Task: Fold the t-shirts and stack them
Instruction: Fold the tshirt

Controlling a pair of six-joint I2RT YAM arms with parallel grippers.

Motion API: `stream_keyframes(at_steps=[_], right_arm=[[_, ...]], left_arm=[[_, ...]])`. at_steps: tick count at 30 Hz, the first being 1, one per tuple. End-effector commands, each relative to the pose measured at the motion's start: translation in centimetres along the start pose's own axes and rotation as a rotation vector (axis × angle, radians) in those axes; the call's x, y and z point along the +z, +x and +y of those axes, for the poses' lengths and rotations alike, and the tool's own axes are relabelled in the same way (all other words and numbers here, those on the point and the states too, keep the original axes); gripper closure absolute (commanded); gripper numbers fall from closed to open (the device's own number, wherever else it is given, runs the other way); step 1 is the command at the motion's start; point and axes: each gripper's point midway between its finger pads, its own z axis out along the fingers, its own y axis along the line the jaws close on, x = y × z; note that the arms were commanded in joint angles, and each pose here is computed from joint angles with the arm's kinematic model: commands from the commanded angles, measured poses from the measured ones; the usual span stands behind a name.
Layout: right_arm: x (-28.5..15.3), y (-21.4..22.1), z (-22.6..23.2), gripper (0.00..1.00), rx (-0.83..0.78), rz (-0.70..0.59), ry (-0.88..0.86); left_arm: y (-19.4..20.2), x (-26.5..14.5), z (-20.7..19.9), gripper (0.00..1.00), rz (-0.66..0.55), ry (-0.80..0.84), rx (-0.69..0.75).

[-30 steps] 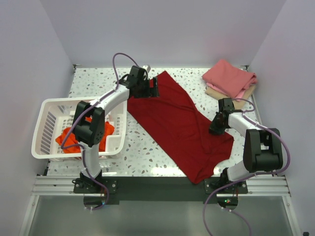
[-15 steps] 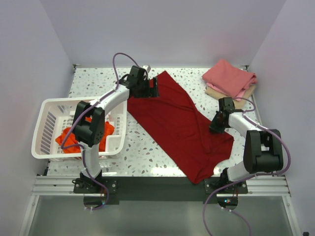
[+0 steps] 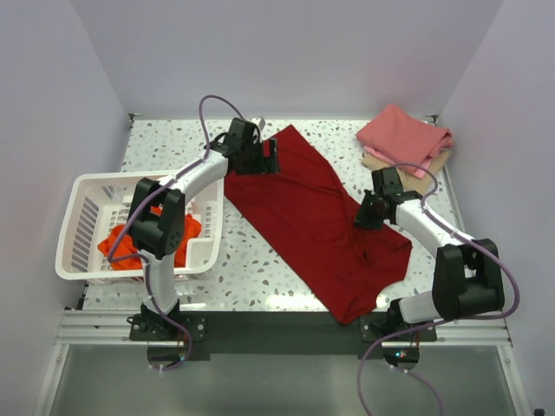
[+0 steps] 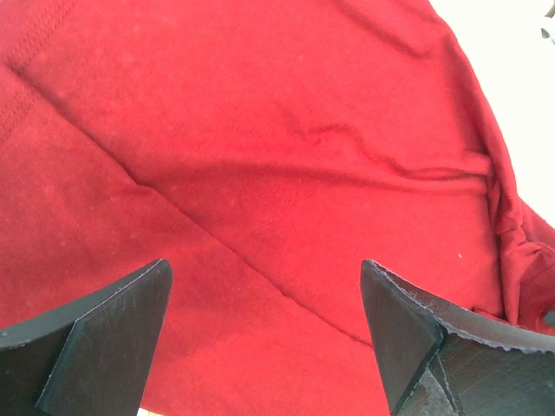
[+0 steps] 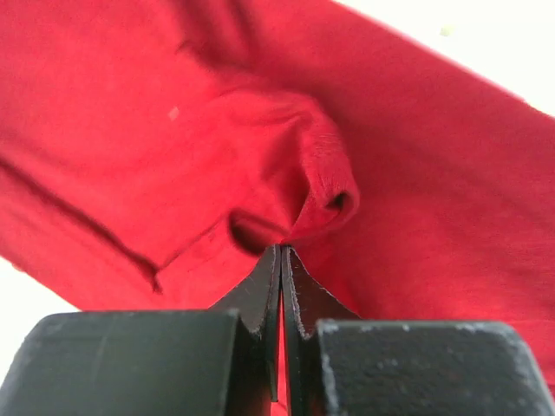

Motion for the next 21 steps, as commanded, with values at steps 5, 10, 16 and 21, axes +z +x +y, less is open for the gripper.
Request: stream_keyframes(at_steps=[5,10,16,21], right_arm=[[-1.1,1.3,4.5,1.00,-0.107,0.008,-0.106],[-0.9,2.6,6.0,1.00,-0.164,0.030,-0.120],[-0.2,3.9,7.4,1.00,-0.209,0.066,-0.128],[-0.1,4.7,7.8,1.00,-0.243,0.093,-0.117]], left_arm=[[-0.6,-1.4,-0.9,0.05,-0.033,0.031,0.009],[-0.6,-1.6,-1.0,0.05,-0.034,0.035,0.008],[-0.4,-2.0,-0.9,0.05,-0.033,0.031,0.013],[-0.2,-2.1,-0.7,0.05,-0.033,0.026,0.016]])
